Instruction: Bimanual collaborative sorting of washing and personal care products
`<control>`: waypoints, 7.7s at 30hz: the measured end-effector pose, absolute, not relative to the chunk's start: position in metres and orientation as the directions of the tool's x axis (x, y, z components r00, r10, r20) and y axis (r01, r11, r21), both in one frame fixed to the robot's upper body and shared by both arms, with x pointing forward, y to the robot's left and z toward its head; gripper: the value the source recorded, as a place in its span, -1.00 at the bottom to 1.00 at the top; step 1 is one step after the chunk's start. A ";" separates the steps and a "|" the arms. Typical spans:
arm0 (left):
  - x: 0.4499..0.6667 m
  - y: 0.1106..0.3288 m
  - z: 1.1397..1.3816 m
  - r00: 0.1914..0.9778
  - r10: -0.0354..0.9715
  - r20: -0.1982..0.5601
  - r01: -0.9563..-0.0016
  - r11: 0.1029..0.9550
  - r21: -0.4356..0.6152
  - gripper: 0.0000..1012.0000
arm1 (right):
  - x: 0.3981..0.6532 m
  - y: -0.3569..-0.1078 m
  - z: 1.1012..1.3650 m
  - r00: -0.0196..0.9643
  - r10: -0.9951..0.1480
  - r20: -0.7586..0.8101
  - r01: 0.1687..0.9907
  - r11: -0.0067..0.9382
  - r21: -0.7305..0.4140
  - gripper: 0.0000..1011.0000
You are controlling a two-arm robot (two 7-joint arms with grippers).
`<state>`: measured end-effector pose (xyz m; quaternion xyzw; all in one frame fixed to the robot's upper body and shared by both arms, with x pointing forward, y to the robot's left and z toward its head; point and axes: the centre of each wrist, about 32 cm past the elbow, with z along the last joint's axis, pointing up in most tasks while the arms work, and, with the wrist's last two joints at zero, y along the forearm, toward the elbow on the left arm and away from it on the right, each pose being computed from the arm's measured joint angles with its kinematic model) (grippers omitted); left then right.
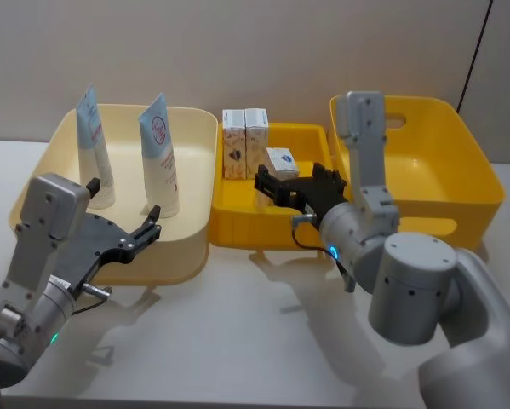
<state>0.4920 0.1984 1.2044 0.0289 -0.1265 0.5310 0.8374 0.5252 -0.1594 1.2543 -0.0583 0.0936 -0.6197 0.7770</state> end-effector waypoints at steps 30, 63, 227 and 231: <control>0.492 0.198 1.204 0.404 0.882 0.242 -0.897 0.434 -0.086 0.98 | 0.568 -0.143 1.261 0.145 -0.988 -0.057 0.940 0.156 -0.304 0.99; 0.492 0.198 1.204 0.404 0.882 0.242 -0.897 0.434 -0.086 0.98 | 0.584 -0.138 1.255 0.119 -0.989 -0.085 0.923 0.141 -0.359 -0.09; 0.574 0.189 1.249 0.500 0.858 0.120 -0.863 0.505 -0.016 0.98 | 0.567 -0.225 1.320 -0.076 -0.996 0.041 0.995 -0.079 -0.068 0.98; 0.582 0.188 1.250 0.505 0.856 0.114 -0.861 0.509 -0.006 0.98 | 0.567 -0.225 1.320 -0.076 -0.996 0.041 0.995 -0.079 -0.068 0.98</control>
